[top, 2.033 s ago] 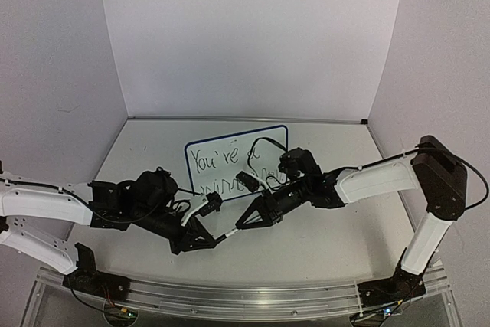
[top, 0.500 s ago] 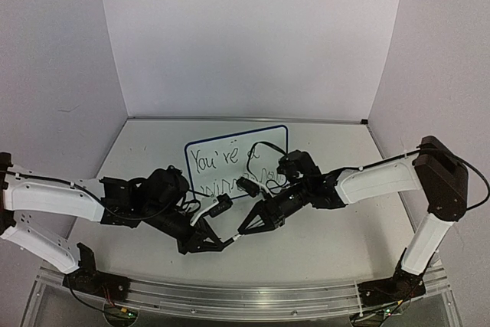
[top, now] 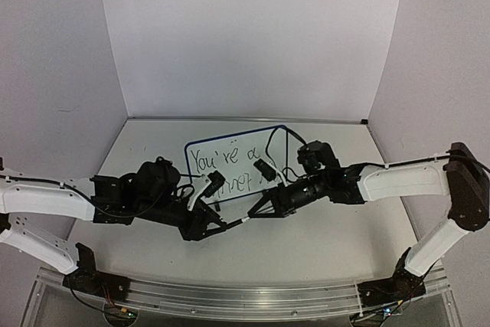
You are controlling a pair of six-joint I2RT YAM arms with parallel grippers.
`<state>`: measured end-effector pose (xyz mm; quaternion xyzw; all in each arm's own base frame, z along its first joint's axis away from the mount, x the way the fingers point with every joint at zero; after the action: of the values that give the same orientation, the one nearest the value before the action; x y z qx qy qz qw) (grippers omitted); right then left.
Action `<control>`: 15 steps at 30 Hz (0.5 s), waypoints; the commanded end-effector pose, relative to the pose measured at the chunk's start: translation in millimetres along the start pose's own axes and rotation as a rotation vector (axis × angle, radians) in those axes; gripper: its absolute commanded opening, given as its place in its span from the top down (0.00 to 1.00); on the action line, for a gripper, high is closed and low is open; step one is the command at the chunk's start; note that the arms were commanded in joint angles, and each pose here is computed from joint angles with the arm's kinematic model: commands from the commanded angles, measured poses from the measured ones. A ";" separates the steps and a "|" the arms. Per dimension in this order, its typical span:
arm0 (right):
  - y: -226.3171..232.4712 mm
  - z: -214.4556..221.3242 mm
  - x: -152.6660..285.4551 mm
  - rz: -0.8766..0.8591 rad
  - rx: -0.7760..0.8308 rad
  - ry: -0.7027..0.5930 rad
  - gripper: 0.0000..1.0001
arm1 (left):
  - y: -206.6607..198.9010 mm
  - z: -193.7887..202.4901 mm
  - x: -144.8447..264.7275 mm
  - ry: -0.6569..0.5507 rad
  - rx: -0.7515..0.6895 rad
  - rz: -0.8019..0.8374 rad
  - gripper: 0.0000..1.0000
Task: Write a sentence on the whiteboard
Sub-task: Put down the whiteboard marker at the center of the board.
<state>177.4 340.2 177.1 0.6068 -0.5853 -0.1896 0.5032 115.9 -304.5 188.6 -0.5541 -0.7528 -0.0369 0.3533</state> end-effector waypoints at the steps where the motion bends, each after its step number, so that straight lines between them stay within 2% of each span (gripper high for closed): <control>1: -26.5 -14.5 47.1 0.219 -0.024 -0.177 1.00 | 28.3 0.4 18.3 -0.100 0.096 -0.224 0.51; 6: -51.2 -7.5 65.8 0.368 -0.078 -0.224 1.00 | 62.3 30.8 34.2 -0.100 0.250 -0.380 0.34; 11: -84.2 2.7 75.5 0.481 -0.181 -0.255 1.00 | 93.5 46.5 53.3 -0.122 0.415 -0.472 0.30; 15: -107.6 12.3 75.2 0.544 -0.245 -0.243 0.99 | 102.8 51.8 61.1 -0.130 0.462 -0.518 0.25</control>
<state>232.8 258.6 132.9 0.3919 -0.7368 -0.1959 0.5150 166.1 -203.6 147.5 -0.2897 -0.8684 0.0533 0.3989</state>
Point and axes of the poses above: each gripper's point midway between its finger pads, its own x axis back along the fingers, its own y axis along the line the jaws close on, z = x × y, the point moved 6 cm from there along x, back along the fingers
